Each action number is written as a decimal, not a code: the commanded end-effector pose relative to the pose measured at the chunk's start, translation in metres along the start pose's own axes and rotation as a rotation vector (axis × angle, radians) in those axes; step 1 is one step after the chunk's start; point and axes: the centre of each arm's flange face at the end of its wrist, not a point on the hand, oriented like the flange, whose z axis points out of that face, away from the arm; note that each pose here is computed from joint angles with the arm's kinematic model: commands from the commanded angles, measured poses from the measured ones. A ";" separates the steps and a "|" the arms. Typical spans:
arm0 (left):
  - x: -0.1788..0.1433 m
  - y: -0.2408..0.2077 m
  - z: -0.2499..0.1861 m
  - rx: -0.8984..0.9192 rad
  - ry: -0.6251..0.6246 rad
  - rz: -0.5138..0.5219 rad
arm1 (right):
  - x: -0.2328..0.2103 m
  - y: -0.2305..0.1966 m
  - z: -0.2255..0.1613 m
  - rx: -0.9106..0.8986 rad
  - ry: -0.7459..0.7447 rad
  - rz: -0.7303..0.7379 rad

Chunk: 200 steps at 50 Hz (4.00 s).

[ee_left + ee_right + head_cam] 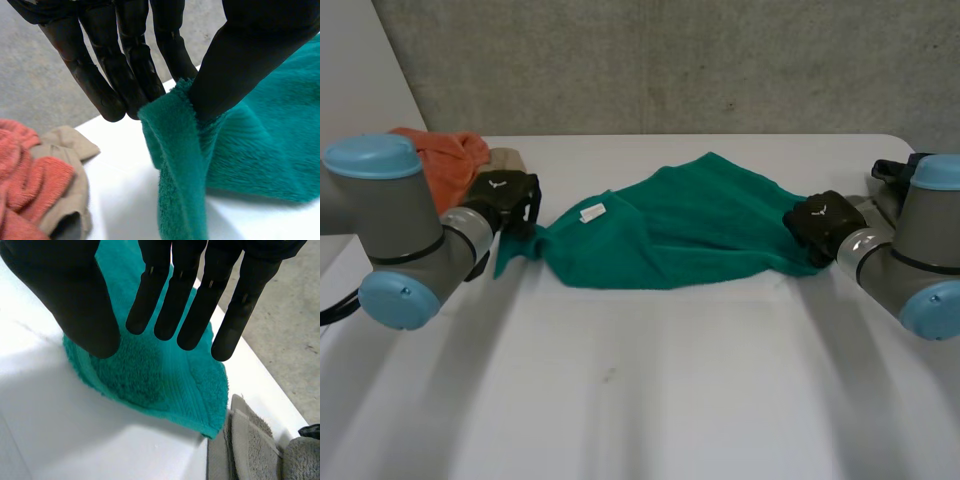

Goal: Fold the laundry.

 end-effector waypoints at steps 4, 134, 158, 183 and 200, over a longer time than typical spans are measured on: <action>0.008 0.000 -0.007 -0.022 0.028 0.001 | -0.012 -0.014 -0.014 -0.037 0.059 0.169; 0.015 0.052 -0.051 -0.025 -0.077 0.222 | -0.074 -0.027 -0.063 0.036 0.043 -0.018; -0.002 0.061 -0.036 -0.037 -0.005 0.327 | -0.074 -0.025 -0.067 0.013 0.070 -0.026; -0.010 0.066 -0.011 -0.051 -0.035 0.360 | -0.076 -0.023 -0.066 0.006 0.066 -0.033; -0.022 0.025 -0.040 0.002 -0.085 0.258 | -0.009 -0.041 -0.058 -0.054 0.138 0.191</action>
